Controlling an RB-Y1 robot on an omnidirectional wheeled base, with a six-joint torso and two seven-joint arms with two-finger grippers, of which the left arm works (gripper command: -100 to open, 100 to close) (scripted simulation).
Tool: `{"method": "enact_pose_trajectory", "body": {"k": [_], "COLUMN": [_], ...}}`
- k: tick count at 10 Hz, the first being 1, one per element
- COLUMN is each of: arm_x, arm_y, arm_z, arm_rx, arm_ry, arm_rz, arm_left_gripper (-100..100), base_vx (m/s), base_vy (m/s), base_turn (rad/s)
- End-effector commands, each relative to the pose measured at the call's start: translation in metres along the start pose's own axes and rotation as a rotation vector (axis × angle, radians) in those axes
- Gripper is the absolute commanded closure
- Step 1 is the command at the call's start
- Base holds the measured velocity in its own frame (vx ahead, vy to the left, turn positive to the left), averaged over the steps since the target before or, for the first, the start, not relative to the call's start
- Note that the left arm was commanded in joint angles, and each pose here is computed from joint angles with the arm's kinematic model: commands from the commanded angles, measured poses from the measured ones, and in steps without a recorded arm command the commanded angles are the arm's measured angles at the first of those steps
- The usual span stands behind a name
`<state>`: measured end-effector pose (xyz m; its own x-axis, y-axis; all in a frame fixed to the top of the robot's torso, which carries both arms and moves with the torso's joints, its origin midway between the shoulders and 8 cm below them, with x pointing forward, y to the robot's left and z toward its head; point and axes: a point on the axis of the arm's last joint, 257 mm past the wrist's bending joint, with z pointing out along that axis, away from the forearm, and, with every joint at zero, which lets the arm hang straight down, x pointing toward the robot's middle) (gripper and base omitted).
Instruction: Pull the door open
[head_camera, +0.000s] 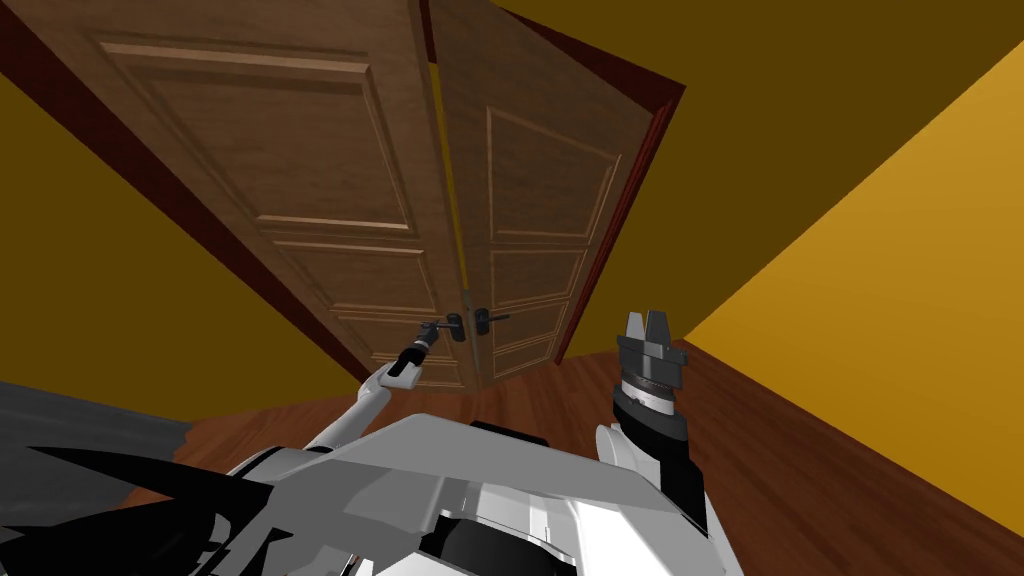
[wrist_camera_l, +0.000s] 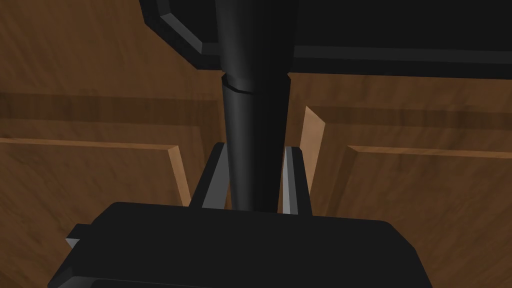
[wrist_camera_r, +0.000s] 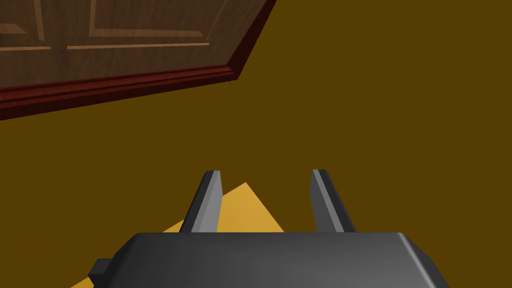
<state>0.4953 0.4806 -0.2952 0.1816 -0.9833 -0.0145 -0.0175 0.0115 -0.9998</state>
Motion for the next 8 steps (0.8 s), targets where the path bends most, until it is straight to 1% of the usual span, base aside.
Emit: {"method": "enact_pose_trajectory", "body": {"k": [1,2,3,8], "arm_x": [0.018,0.007,0.014,0.028], "arm_y": [-0.002,0.0,0.0,-0.003], "arm_z": [0.0009,0.0002,-0.004,-0.0149], "arm_rx": [0.012,0.004,0.007,0.016], "arm_ry": [0.039,0.018,0.047,0.119], "arm_rz": [-0.01,-0.004,-0.005,-0.007], "arm_left_gripper": [100,100,100,100], "base_vx": [-0.175,-0.081,-0.13,-0.205], "base_vy": [0.09,0.042,0.018,0.063], "base_turn": [-0.106,-0.033,-0.1,-0.106]}}
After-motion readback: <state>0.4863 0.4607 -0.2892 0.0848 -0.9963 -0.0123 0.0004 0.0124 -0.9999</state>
